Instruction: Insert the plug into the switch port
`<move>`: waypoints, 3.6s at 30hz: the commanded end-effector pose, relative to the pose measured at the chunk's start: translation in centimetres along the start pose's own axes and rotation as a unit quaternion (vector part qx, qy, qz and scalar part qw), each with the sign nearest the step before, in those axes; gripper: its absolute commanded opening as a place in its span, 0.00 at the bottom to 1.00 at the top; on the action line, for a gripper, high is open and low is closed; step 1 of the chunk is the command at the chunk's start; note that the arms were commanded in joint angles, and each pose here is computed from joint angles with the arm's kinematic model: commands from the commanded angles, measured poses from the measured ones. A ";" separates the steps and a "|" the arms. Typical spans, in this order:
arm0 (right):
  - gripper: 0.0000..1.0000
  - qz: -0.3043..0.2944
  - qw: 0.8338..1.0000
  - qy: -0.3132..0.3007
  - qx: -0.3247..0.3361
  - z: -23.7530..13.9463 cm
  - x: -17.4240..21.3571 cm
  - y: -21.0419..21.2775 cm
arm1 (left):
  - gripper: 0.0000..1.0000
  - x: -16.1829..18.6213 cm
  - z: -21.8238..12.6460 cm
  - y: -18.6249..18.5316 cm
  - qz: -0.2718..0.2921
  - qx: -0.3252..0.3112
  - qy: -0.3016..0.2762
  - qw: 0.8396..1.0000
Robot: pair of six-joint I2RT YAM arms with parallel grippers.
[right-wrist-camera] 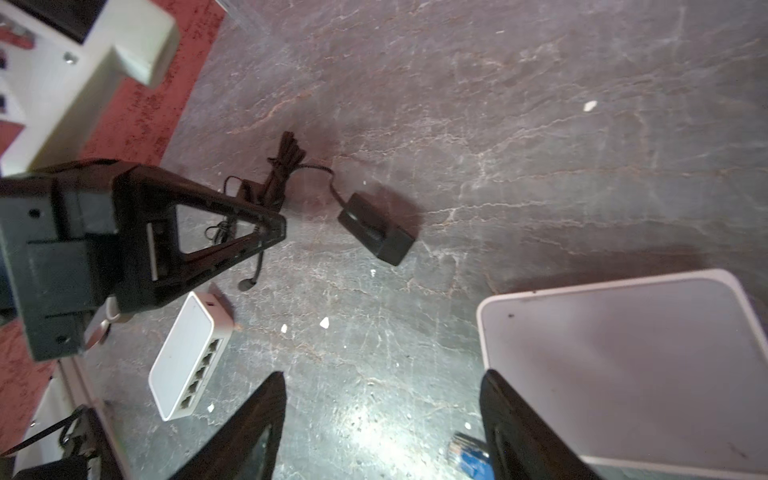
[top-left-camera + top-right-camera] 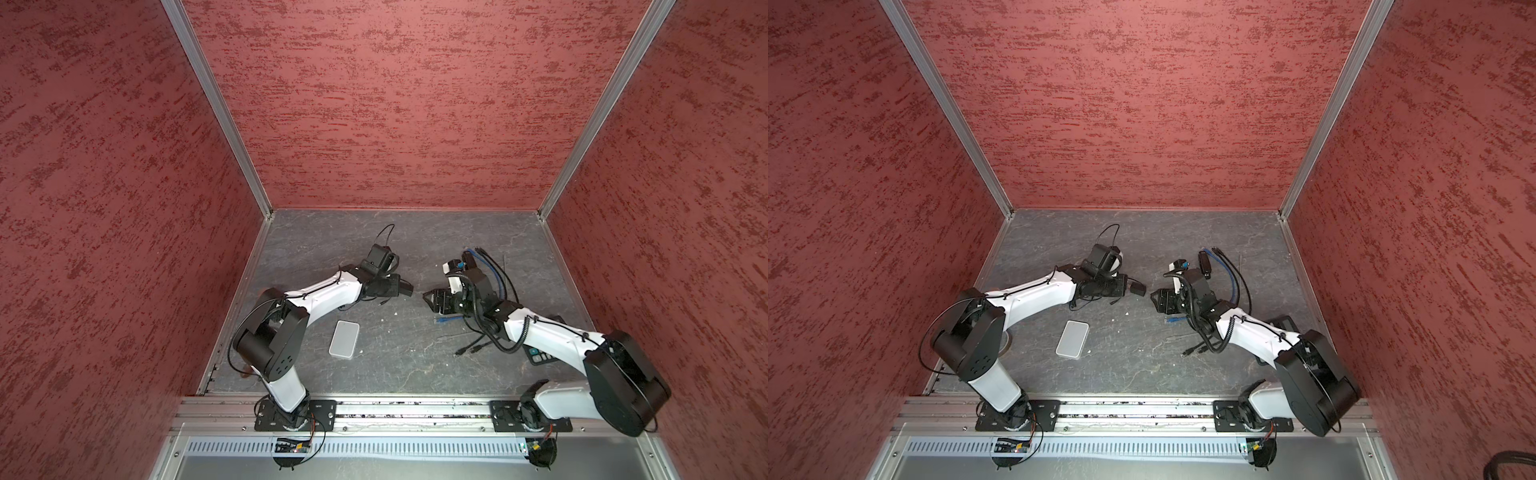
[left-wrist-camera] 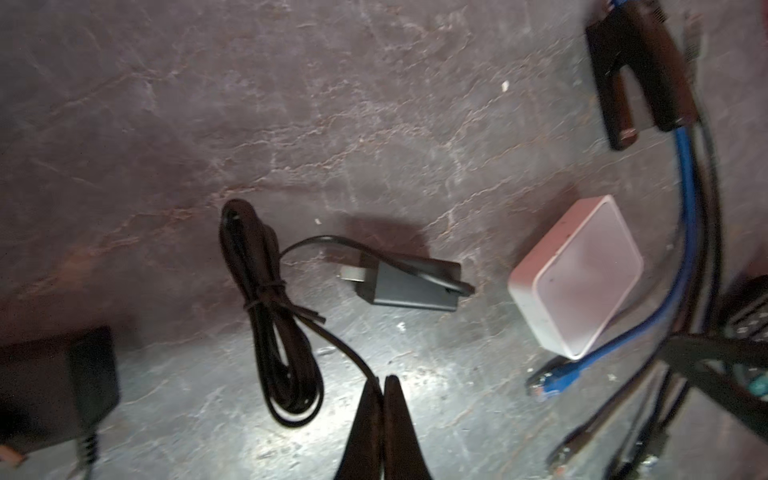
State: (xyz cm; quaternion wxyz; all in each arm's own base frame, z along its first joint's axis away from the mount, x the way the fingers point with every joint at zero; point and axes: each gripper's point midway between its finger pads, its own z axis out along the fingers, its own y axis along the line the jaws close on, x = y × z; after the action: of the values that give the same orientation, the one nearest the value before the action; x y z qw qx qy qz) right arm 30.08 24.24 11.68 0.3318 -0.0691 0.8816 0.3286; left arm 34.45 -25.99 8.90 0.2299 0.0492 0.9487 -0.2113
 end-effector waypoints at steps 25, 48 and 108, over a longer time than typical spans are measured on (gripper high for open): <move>0.43 0.043 0.996 -0.008 -0.078 2.8 -0.1 2.7 | 0.00 -3.6 0.2 -6.0 -0.148 0.133 -0.073 0.977; 0.36 0.026 0.995 -0.028 -0.093 4.7 -2.4 4.4 | 0.00 -3.1 0.4 -5.5 -0.147 0.128 -0.071 0.978; 0.00 0.061 0.997 -0.011 -0.040 6.1 -5.0 2.5 | 1.00 3.1 -7.9 6.2 0.015 -0.143 -0.010 0.990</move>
State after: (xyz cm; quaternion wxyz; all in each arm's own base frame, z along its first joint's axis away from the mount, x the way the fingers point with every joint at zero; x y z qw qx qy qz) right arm 35.51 30.26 11.78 0.3039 -0.0318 0.8660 0.3959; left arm 31.86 -20.31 13.18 0.2928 -0.0011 0.9446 -0.1480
